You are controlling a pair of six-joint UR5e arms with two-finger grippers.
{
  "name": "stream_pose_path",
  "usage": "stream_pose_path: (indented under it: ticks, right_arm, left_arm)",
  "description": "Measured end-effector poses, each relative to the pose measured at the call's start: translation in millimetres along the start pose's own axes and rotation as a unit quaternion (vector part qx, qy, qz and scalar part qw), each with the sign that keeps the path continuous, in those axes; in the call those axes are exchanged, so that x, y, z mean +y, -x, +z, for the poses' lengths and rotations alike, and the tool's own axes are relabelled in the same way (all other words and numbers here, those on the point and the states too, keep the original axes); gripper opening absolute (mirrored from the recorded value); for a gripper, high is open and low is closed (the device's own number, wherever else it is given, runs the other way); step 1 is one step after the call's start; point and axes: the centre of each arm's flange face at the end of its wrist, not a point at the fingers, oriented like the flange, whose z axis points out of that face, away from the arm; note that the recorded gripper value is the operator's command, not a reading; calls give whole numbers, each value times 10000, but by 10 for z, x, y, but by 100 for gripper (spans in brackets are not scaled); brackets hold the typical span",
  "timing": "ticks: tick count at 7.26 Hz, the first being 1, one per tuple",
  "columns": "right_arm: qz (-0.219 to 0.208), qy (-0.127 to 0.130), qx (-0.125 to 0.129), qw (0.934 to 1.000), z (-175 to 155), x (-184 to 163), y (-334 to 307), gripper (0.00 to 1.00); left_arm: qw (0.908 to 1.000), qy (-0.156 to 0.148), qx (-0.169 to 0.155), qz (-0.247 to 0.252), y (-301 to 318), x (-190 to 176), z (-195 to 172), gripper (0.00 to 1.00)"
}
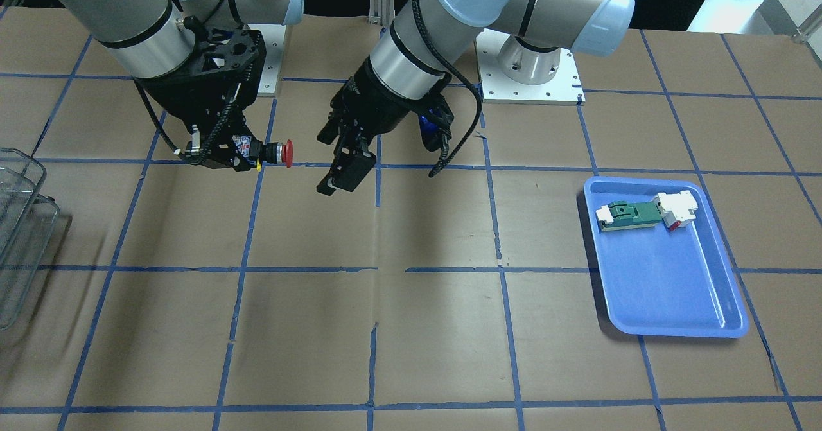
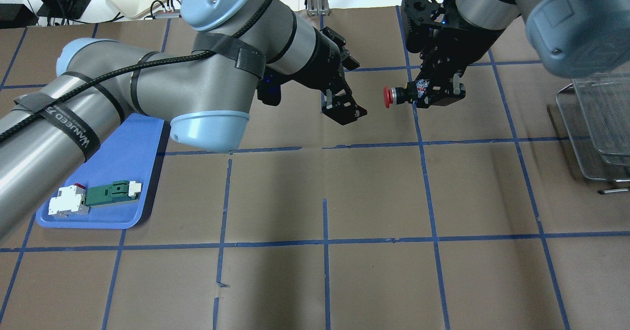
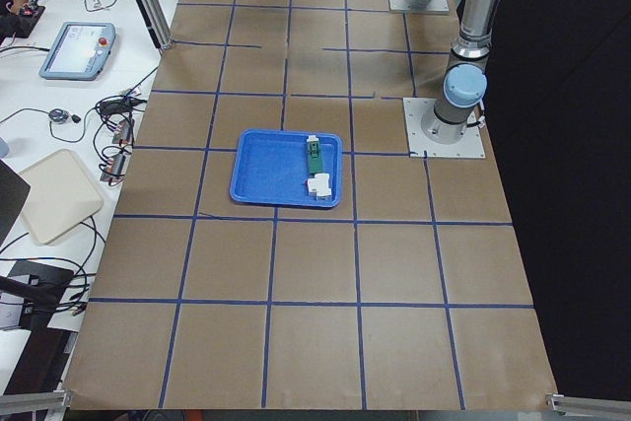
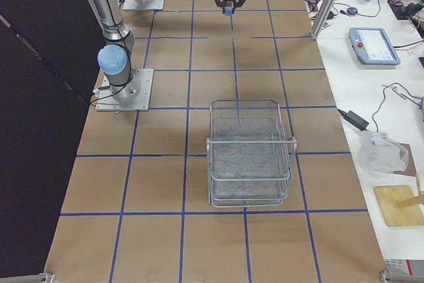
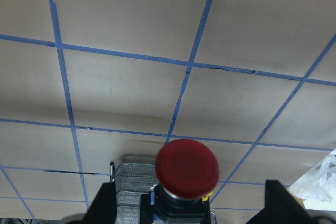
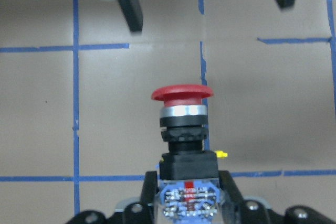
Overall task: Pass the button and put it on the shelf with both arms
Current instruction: 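Open the left gripper and pull back while the right gripper carries the button, then lower the button into the mesh basket with the right gripper while the left arm withdraws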
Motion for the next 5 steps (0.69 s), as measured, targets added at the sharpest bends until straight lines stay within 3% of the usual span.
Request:
stream_pose_path:
  ticks: [2, 3, 5]
  right_arm:
    - [622, 93, 75, 9980, -126, 822, -200, 0]
    - [829, 317, 136, 9960, -186, 1358, -293, 0]
    - [968, 734, 349, 9920, -174, 2463, -526, 0]
  left_arm:
    - [9962, -424, -137, 746, -341, -707, -212, 100]
    - [9881, -779, -368, 1277, -493, -1145, -392, 100]
    - [9553, -1319, -959, 2464, -583, -1794, -849, 100]
